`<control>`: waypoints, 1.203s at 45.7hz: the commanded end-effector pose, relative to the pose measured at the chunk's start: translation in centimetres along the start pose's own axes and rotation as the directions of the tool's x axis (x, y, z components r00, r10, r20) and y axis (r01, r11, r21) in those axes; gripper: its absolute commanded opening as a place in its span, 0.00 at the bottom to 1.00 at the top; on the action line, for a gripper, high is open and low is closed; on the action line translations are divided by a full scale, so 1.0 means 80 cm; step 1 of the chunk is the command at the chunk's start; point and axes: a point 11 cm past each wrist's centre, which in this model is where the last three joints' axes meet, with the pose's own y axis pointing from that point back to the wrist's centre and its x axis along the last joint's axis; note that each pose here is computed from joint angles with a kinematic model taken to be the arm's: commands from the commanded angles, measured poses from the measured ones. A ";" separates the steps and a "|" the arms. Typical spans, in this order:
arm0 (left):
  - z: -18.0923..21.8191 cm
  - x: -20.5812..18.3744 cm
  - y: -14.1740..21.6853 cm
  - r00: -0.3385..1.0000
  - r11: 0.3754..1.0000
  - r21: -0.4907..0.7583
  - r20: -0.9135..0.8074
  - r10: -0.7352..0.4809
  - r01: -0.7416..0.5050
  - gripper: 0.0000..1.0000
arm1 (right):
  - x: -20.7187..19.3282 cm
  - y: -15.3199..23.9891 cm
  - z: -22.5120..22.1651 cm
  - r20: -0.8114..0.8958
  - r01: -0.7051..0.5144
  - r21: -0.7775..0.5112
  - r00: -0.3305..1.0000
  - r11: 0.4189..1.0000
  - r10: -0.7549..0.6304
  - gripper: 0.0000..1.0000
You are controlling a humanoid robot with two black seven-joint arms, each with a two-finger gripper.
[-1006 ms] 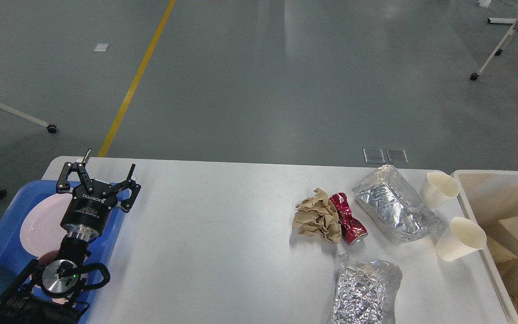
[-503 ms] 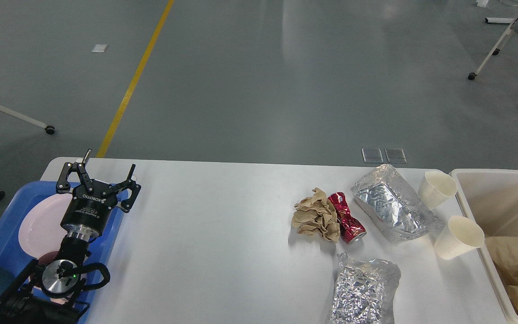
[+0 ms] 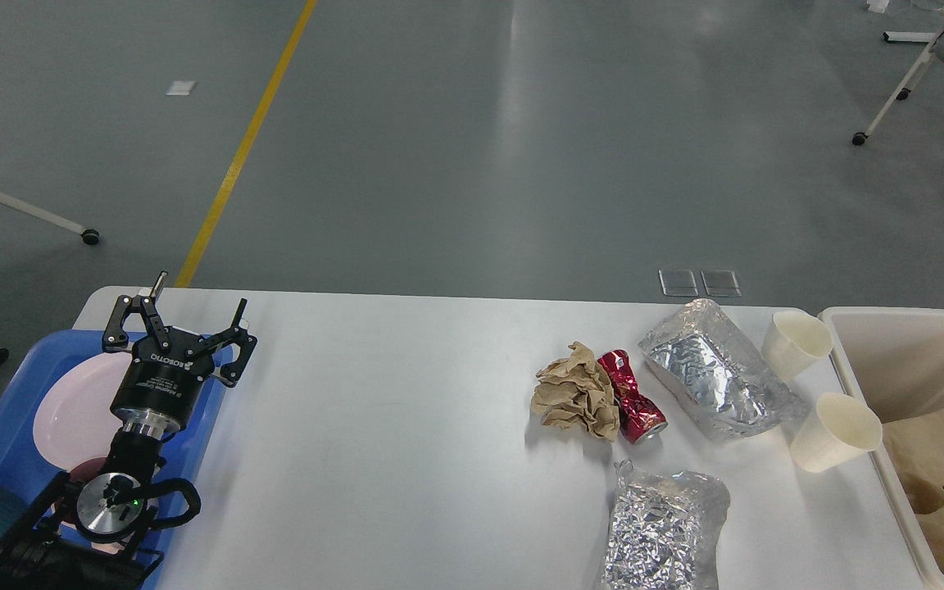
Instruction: Tidy desktop
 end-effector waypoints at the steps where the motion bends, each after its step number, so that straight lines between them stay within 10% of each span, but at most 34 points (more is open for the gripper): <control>1: 0.000 0.000 0.001 1.000 1.000 0.000 0.000 0.001 -0.001 0.96 | 0.002 0.000 0.003 0.004 0.008 -0.006 1.000 1.000 -0.008 1.00; 22: 0.000 0.000 0.000 1.000 1.000 0.000 0.000 -0.001 0.001 0.96 | 0.134 0.032 0.022 0.083 0.053 -0.042 0.995 0.998 -0.050 1.00; 29: 0.000 0.000 0.000 1.000 1.000 0.000 0.000 -0.001 0.001 0.96 | 0.172 0.067 -0.003 -0.038 0.231 0.010 0.972 0.973 -0.230 1.00; 55: 0.000 0.001 0.001 1.000 1.000 0.000 0.000 0.002 -0.002 0.97 | 0.251 0.370 -0.198 -0.598 0.531 0.038 0.691 0.847 -0.406 1.00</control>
